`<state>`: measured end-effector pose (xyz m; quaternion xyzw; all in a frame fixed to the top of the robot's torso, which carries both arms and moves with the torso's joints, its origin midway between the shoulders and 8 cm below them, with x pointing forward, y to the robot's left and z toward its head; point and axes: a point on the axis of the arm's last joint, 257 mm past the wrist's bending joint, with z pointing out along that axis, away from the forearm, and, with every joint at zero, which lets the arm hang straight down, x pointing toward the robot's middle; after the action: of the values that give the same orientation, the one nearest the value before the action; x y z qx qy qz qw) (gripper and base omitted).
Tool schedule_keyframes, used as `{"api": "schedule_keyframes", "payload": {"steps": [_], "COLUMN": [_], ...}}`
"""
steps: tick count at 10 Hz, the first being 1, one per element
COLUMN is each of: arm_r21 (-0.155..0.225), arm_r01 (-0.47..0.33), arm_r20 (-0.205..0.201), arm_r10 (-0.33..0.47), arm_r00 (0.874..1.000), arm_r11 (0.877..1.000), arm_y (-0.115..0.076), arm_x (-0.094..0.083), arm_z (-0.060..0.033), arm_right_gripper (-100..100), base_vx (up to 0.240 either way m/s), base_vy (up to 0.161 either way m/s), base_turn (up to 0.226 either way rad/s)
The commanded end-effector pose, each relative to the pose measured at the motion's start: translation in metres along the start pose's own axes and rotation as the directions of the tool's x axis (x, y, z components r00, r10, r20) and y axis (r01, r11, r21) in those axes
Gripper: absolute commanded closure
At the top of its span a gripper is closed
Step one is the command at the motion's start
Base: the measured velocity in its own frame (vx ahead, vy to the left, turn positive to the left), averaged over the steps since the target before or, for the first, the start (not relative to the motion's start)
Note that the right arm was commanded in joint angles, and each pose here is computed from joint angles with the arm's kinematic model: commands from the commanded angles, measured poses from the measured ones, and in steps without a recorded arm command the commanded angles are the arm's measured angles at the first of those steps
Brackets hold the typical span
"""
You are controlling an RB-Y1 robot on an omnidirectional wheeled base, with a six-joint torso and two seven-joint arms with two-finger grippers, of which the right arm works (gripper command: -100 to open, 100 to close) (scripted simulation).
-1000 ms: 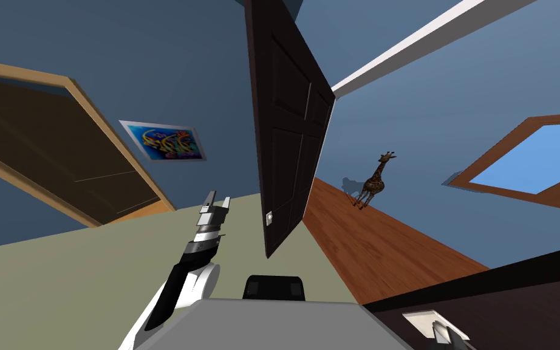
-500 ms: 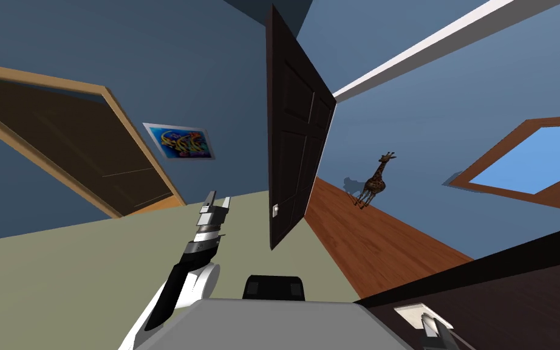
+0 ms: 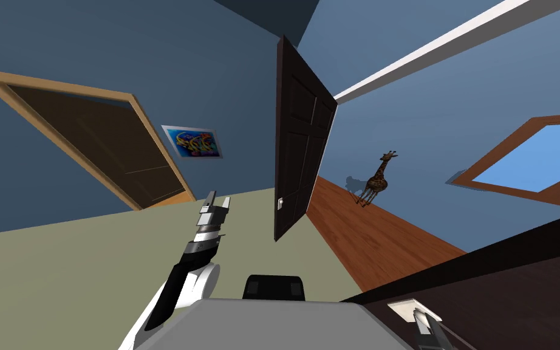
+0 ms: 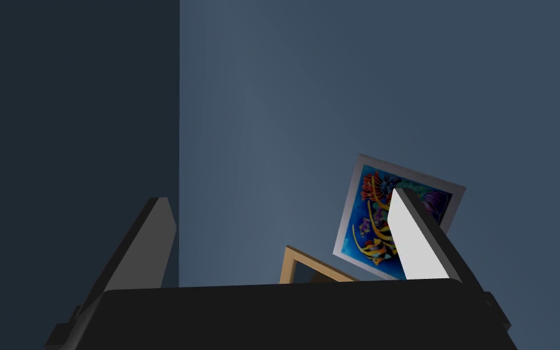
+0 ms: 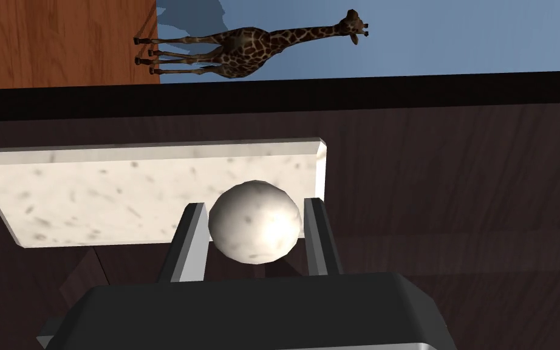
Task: Pull the door open
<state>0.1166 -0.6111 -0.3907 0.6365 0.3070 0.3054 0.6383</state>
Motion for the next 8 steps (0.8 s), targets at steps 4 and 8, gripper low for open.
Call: {"api": "schedule_keyframes", "payload": {"steps": [4,8], "arm_r21": [0.005,0.002], "arm_r01": [0.0,-0.001], "arm_r20": [-0.069,-0.165], "arm_r10": [0.001,0.001], "arm_r00": [0.998,0.986], "arm_r11": [1.0,1.0], "arm_y": [-0.002,-0.001], "arm_x": [0.017,0.04], "arm_z": [-0.011,-0.0244], "arm_right_gripper": [100,100], "base_vx": [-0.183,-0.227], "base_vy": [0.059,0.039], "base_turn": [0.033,0.046]}}
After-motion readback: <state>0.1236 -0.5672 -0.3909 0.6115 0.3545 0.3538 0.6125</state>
